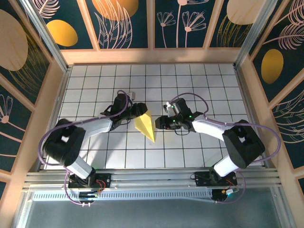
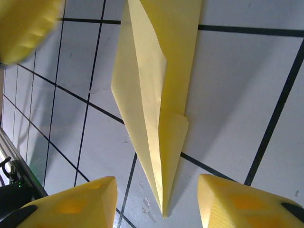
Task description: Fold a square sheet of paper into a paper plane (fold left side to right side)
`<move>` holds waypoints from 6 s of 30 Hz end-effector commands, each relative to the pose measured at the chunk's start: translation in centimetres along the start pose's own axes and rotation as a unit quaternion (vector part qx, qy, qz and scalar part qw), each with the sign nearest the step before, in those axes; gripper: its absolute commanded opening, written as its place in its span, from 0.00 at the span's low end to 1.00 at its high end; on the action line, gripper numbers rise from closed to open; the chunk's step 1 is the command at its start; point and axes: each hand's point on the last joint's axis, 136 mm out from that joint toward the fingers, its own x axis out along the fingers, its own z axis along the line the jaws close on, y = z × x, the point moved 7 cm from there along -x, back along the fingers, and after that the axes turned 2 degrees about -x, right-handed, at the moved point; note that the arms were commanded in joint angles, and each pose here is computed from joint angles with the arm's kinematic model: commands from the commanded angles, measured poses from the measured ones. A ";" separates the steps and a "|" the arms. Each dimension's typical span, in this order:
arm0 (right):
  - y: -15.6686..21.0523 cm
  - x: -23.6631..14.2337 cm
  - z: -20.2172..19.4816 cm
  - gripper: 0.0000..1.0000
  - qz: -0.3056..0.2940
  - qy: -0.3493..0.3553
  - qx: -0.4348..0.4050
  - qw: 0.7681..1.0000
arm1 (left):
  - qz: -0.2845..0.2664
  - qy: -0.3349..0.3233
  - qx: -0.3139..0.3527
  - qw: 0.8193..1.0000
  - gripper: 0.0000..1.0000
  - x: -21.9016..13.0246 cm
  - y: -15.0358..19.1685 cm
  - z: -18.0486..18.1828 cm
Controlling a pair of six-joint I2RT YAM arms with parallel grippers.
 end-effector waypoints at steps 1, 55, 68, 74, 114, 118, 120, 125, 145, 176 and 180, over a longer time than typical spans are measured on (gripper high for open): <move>-1.1 0.7 0.8 0.49 -0.010 -0.022 -0.035 0.999 | -0.044 -0.035 -0.008 0.998 0.43 -2.0 -0.2 1.0; -3.5 -11.0 9.6 0.00 -0.135 -0.360 -0.144 0.912 | -0.048 0.370 0.047 0.927 0.46 -10.9 1.3 -9.5; -3.8 -9.8 8.9 0.00 -0.131 -0.332 -0.127 0.926 | -0.053 0.374 0.052 0.924 0.08 -10.9 1.2 -9.9; -4.1 -11.8 8.5 0.27 -0.179 -0.286 -0.134 0.932 | -0.065 0.372 0.052 0.925 0.01 -11.2 0.9 -10.0; -4.6 -12.6 10.3 0.03 -0.196 -0.271 -0.161 0.929 | -0.068 0.363 0.062 0.927 0.35 -10.3 0.7 -11.4; -4.8 -12.8 9.7 0.00 -0.205 -0.222 -0.156 0.940 | -0.108 0.287 0.071 0.949 0.55 -10.7 0.2 -10.2; -5.0 -12.8 9.1 0.00 -0.210 -0.175 -0.151 0.950 | -0.140 0.232 0.073 0.960 0.59 -11.2 -0.2 -9.0; -4.9 -11.8 7.9 0.00 -0.210 0.017 -0.153 0.965 | -0.210 0.096 0.060 0.971 0.61 -13.1 -0.6 -5.5; -1.3 2.0 3.1 0.00 -0.027 0.595 -0.266 0.758 | -0.297 -0.055 0.016 0.953 0.64 -17.0 -0.2 -0.4; -3.0 -11.3 -0.1 0.85 -0.248 0.126 0.003 0.960 | -0.018 0.025 -0.036 0.999 0.62 -1.7 3.0 -0.6; -2.3 -13.0 -2.1 0.88 -0.275 0.093 0.042 0.956 | 0.016 0.046 -0.054 0.997 0.62 0.9 3.6 -0.5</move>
